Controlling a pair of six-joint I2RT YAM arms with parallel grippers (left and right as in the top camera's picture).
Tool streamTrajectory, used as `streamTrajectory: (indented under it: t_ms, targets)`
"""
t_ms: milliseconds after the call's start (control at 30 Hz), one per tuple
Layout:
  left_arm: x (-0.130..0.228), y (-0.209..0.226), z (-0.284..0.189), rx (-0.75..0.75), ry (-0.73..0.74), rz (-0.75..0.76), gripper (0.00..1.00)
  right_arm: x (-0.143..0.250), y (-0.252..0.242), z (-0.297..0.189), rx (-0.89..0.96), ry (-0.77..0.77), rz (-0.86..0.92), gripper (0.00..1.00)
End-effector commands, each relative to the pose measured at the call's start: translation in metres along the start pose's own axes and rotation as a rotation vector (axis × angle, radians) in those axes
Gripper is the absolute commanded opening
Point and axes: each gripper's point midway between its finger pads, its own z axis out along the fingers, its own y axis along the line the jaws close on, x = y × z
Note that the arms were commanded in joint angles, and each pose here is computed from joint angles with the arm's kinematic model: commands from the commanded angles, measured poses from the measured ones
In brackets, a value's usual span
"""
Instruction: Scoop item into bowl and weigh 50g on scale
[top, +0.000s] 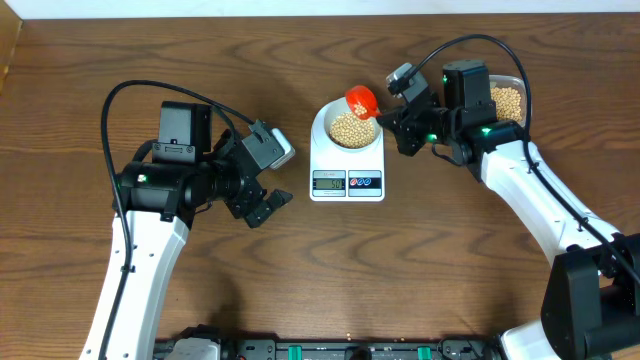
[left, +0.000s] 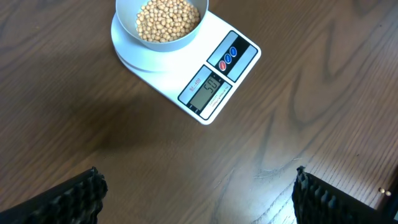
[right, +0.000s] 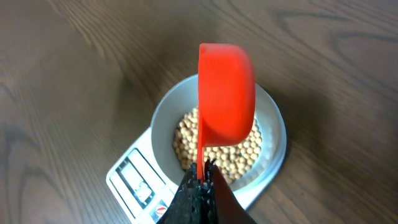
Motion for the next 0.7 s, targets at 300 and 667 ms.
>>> streamTrajectory:
  t_ms: [300, 667]
  targets:
    - [-0.005, 0.002, -0.007, -0.021, -0.016, 0.004, 0.98, -0.022, -0.011, -0.026, -0.077, -0.112, 0.179, 0.01]
    - [-0.005, 0.002, -0.007, -0.021, -0.016, 0.004, 0.98, -0.021, -0.069, -0.073, 0.048, -0.181, 0.269, 0.01]
